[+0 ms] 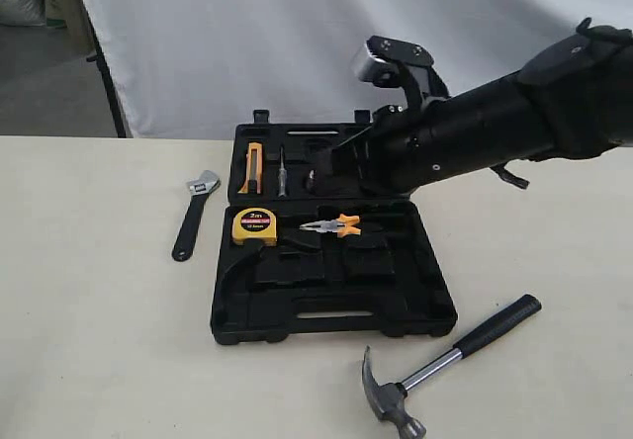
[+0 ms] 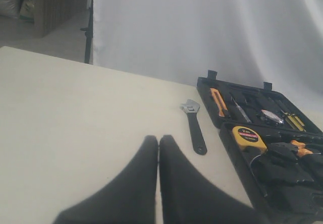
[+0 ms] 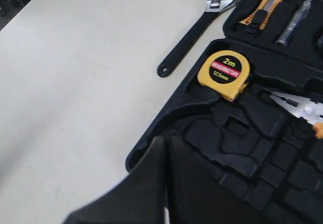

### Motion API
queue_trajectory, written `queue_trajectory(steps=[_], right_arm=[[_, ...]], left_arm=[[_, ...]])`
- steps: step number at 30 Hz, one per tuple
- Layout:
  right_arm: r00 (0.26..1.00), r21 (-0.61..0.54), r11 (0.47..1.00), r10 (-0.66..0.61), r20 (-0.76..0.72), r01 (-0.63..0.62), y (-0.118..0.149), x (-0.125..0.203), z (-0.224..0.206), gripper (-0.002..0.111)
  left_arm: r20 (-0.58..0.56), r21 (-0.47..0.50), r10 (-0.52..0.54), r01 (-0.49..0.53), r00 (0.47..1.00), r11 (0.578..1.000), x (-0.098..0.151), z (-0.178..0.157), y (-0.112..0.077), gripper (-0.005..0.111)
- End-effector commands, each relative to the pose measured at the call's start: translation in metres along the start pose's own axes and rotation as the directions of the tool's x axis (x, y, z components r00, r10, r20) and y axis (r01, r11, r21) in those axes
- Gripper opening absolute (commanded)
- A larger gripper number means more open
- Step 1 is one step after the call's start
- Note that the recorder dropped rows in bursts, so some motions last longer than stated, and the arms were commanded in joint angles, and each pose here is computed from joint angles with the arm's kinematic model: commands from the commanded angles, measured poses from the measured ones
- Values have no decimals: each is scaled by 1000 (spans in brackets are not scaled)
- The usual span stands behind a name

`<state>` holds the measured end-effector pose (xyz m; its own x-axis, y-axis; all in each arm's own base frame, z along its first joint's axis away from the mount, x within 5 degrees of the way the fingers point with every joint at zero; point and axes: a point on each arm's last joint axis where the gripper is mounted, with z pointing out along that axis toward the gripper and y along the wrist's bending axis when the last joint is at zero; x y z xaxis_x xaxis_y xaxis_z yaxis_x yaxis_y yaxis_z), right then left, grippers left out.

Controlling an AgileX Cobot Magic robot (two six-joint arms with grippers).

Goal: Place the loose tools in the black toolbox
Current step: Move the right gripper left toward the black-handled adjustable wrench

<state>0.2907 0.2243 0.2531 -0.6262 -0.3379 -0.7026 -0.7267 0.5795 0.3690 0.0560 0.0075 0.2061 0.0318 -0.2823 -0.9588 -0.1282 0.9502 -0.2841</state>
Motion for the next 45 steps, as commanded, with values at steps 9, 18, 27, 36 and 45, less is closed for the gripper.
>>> queue_trajectory(steps=[9,18,27,36,45], right_arm=[[990,51,995,-94,106,89,71,4,72,0],[973,185,975,-154,169,122,76,-6,176,0],[939,206,944,-295,177,258,66,-12,231,44],[914,229,919,-364,180,321,54,-12,258,59],[903,270,902,-391,179,336,24,-18,264,59]], left_arm=[[20,-21,0,1,1000,1000,-2,0,1,1],[20,-21,0,1,1000,1000,-2,0,1,1],[20,-21,0,1,1000,1000,-2,0,1,1],[20,-21,0,1,1000,1000,-2,0,1,1],[20,-21,0,1,1000,1000,-2,0,1,1]])
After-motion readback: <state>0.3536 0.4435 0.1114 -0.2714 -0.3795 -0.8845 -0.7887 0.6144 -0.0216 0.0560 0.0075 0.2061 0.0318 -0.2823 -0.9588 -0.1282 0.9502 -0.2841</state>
